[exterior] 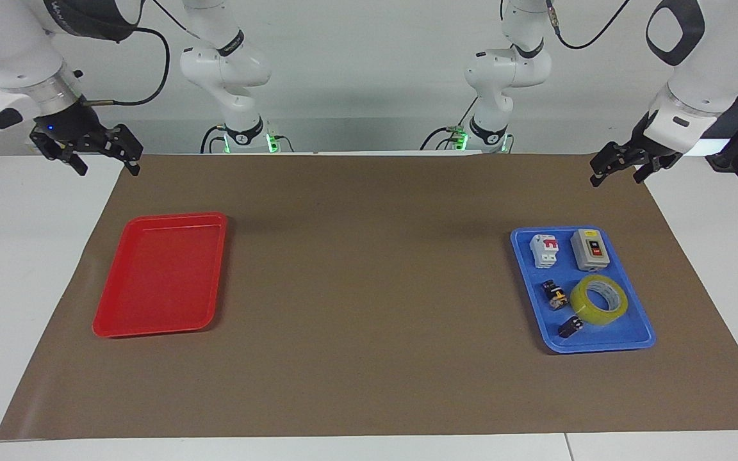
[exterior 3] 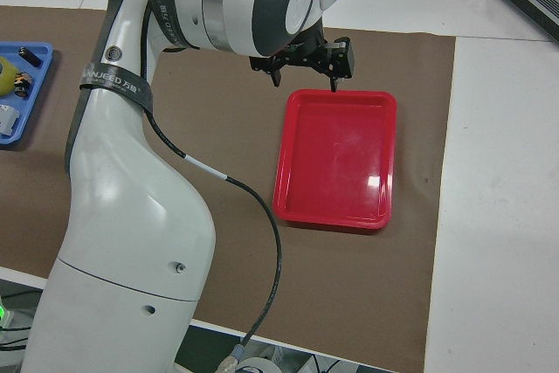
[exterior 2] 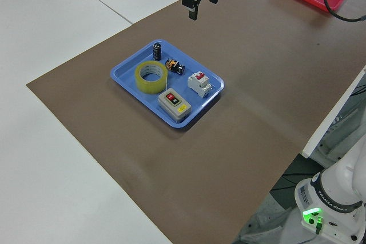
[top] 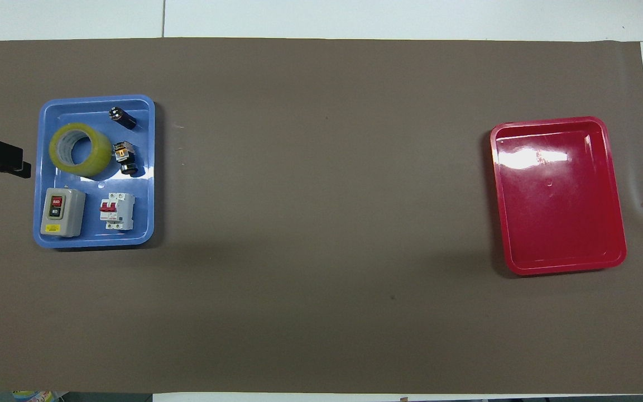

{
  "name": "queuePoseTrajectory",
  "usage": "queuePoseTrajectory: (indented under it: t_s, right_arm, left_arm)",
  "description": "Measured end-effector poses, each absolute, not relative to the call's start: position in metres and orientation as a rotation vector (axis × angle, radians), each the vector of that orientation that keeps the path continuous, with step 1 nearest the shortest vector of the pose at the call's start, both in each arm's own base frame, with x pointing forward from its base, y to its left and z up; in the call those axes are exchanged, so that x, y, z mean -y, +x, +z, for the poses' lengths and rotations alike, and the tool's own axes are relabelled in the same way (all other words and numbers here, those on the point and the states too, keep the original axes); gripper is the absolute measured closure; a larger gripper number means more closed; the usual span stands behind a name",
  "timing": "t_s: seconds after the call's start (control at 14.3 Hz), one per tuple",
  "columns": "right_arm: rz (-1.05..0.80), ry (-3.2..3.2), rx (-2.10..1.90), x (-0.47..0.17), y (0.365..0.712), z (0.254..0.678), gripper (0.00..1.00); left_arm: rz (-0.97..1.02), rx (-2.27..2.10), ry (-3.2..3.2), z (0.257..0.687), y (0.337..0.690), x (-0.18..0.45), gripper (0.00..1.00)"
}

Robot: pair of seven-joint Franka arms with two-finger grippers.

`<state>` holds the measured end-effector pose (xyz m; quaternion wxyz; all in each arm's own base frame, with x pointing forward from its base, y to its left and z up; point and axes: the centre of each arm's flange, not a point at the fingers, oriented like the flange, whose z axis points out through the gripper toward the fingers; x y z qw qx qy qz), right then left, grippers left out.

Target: Place and move tape with both arms

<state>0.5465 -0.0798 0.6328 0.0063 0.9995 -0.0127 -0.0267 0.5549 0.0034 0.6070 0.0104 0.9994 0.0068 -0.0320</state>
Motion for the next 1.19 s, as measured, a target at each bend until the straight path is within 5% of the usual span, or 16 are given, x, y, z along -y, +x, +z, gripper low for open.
queuePoseTrajectory:
  t_s: [1.19]
  right_arm:
    - [-0.163,3.136,0.025,0.074,0.538,0.616,0.0]
  left_arm:
    - [-0.09,0.036,3.118,0.612,0.552,-0.001,0.0]
